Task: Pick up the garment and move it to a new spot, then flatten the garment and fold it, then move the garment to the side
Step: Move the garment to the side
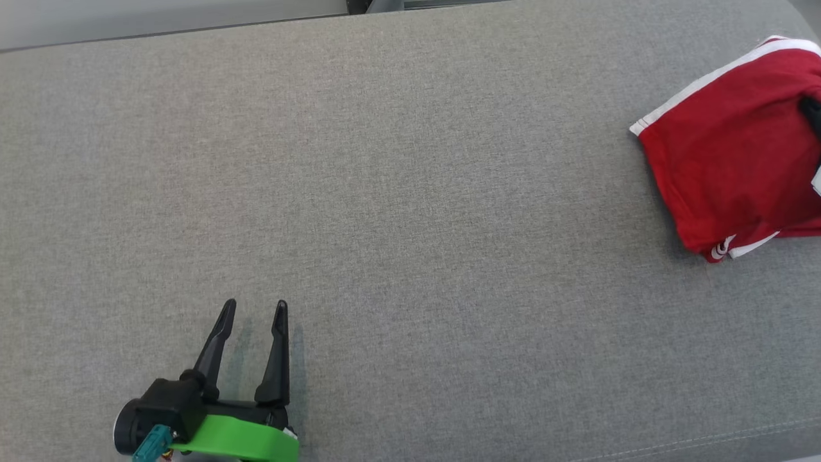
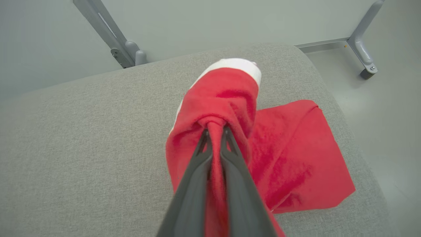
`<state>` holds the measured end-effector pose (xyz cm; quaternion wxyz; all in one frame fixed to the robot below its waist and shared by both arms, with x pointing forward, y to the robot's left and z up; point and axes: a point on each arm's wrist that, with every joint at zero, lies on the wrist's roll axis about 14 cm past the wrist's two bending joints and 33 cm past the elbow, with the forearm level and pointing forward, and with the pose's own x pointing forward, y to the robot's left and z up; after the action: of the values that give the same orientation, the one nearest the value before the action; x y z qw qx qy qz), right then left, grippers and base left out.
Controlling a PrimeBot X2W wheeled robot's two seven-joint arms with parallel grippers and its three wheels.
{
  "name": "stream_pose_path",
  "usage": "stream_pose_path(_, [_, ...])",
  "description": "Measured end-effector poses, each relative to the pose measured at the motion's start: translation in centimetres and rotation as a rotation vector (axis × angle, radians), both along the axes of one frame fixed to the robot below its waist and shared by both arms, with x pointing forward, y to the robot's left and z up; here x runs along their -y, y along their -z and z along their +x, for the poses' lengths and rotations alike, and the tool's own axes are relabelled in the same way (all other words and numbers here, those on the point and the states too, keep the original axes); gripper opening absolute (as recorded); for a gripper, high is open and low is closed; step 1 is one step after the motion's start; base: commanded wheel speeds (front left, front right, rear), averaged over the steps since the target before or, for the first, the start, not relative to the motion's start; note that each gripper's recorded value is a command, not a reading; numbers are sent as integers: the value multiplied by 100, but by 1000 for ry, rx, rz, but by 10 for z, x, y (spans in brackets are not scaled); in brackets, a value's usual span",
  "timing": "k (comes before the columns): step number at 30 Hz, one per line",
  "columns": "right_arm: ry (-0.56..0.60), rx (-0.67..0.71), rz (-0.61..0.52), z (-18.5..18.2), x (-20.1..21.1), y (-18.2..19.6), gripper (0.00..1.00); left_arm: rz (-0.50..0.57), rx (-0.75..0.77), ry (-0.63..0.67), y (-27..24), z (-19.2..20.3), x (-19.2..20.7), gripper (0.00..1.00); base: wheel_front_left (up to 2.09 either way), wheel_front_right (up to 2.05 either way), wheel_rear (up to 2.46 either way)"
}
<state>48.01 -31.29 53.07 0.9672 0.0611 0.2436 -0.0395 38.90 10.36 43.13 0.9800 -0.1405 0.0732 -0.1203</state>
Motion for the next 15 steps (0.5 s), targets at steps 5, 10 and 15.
stream_pose_path(5, [40, -87, -53, 1, 17, 27, 0, 20, -7, 11, 7, 8, -3, 100, 0, 0, 0])
stream_pose_path(10, [81, -156, -130, 9, 39, 46, 0, 22, -12, 35, 13, 18, 3, 100, 0, 0, 0])
stream_pose_path(15, [107, -230, -230, 14, 62, 59, 0, 26, -26, 35, 20, 24, 2, 100, 0, 0, 0])
